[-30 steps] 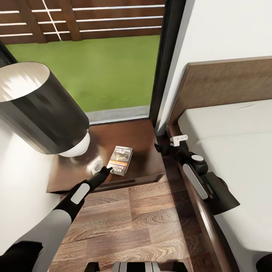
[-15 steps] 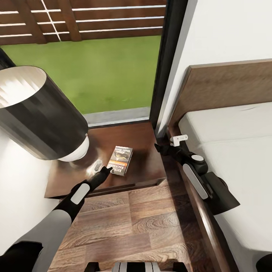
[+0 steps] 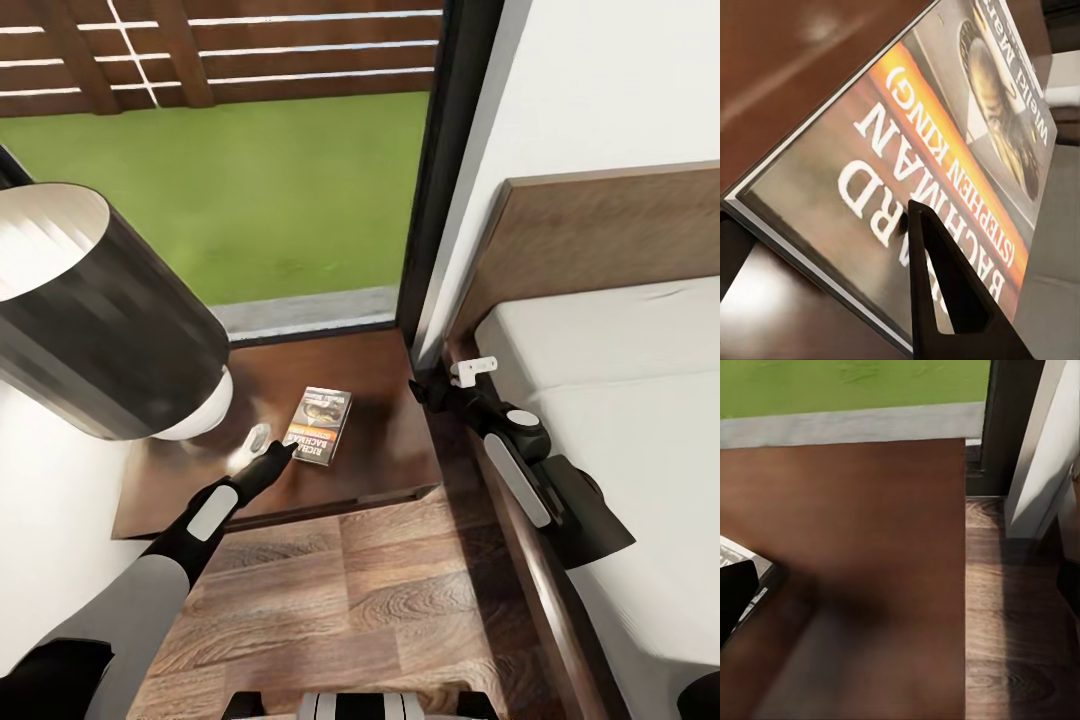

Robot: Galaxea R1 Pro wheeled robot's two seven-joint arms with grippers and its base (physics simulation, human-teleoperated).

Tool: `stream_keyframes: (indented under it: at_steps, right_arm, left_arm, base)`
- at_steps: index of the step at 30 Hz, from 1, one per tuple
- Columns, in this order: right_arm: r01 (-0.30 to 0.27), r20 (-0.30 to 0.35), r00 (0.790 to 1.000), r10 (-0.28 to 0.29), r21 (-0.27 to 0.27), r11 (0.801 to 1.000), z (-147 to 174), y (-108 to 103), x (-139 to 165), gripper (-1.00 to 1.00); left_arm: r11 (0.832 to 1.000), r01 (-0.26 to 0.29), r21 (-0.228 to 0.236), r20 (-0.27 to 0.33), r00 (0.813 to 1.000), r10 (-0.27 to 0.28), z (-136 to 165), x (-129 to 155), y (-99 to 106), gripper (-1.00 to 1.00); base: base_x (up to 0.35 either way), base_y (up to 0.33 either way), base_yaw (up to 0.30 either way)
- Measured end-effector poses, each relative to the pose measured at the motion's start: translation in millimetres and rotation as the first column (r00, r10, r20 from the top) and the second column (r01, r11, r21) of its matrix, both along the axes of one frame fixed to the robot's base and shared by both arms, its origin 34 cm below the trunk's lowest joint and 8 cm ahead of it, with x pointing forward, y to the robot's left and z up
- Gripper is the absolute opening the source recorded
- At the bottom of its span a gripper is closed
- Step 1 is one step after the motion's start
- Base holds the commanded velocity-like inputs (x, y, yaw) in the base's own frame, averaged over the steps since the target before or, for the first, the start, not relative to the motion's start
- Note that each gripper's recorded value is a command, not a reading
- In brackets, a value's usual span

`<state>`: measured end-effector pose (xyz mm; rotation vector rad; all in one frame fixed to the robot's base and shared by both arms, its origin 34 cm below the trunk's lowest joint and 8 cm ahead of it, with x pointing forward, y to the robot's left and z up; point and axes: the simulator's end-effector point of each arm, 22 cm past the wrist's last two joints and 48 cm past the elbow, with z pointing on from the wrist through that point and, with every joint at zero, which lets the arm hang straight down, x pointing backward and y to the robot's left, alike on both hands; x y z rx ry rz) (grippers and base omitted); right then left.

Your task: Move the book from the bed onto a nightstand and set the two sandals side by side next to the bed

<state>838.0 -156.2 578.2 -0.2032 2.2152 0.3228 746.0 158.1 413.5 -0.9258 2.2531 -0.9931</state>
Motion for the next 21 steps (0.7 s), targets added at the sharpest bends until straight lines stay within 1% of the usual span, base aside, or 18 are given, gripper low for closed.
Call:
stream_keyframes:
  at_steps: [14,21]
  right_arm:
    - [0.000,-0.022,1.000,0.000,0.000,1.000,-15,0,-4,1.00]
    - [0.000,-0.033,0.999,0.000,0.000,1.000,-23,0,-6,1.00]
  left_arm:
    - [1.000,0.000,0.000,-0.022,1.000,0.000,-13,-7,0,-1.00]
    - [1.000,-0.012,-0.023,-0.019,1.000,0.012,-15,-7,-1,-1.00]
  base:
    - [0.001,0.000,0.000]
    - [0.000,0.000,0.000]
